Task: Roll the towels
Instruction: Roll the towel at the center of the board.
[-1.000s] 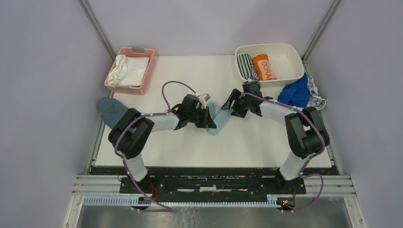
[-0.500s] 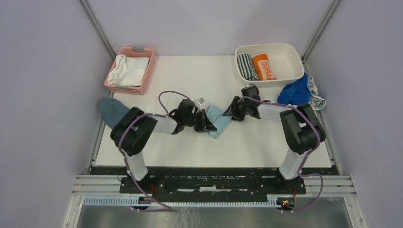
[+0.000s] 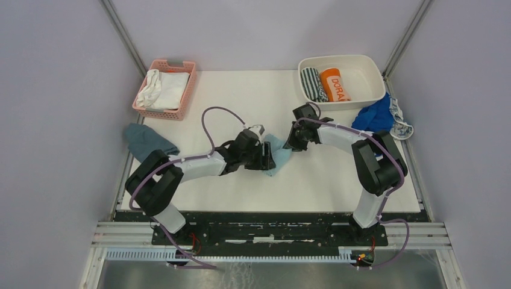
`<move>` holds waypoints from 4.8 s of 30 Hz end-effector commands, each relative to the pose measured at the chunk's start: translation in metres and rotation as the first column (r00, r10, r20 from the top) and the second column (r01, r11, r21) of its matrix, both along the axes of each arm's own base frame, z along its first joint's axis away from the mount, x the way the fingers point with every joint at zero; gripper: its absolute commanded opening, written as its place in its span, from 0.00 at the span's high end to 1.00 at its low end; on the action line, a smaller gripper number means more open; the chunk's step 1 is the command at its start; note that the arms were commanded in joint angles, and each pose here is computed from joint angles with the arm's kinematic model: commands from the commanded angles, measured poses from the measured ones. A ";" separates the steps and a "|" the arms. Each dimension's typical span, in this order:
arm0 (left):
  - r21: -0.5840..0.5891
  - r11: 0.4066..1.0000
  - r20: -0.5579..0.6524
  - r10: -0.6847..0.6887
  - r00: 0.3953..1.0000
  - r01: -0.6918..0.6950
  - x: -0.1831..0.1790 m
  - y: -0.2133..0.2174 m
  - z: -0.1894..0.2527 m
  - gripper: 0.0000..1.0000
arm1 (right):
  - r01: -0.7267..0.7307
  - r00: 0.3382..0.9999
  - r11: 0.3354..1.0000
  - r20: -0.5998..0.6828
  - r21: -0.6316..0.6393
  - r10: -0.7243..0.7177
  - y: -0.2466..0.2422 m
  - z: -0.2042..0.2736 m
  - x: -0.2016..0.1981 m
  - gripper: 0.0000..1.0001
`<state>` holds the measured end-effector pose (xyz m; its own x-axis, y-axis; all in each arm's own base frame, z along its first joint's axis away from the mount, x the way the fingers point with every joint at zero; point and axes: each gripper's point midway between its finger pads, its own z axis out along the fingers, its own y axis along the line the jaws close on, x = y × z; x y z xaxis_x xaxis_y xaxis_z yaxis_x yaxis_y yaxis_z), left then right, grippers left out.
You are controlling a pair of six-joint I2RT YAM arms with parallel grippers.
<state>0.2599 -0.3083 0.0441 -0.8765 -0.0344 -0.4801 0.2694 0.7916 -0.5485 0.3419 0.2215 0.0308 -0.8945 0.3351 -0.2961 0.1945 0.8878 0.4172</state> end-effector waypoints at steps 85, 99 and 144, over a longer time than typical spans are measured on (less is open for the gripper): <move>0.230 0.967 0.377 0.012 0.926 -0.106 0.009 0.022 0.063 0.29 | -0.034 0.997 0.985 0.065 -0.169 0.046 -0.001 0.004 0.004 0.82; 0.559 0.812 0.612 -0.266 0.745 -0.170 -0.002 -0.028 0.050 0.23 | -0.052 0.998 0.988 0.017 -0.144 0.055 0.015 -0.001 0.000 0.78; -0.424 0.896 -0.180 0.060 0.982 -0.132 -0.004 0.026 -0.021 0.87 | -0.068 0.993 0.921 0.112 0.383 0.027 0.065 0.010 0.026 0.19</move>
<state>0.2746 -0.2857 0.0394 -0.8687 -0.2655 -0.4181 0.2246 0.5412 -0.8104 0.3545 0.2859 0.0386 -0.9011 0.3618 -0.2388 0.0923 0.6983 0.7098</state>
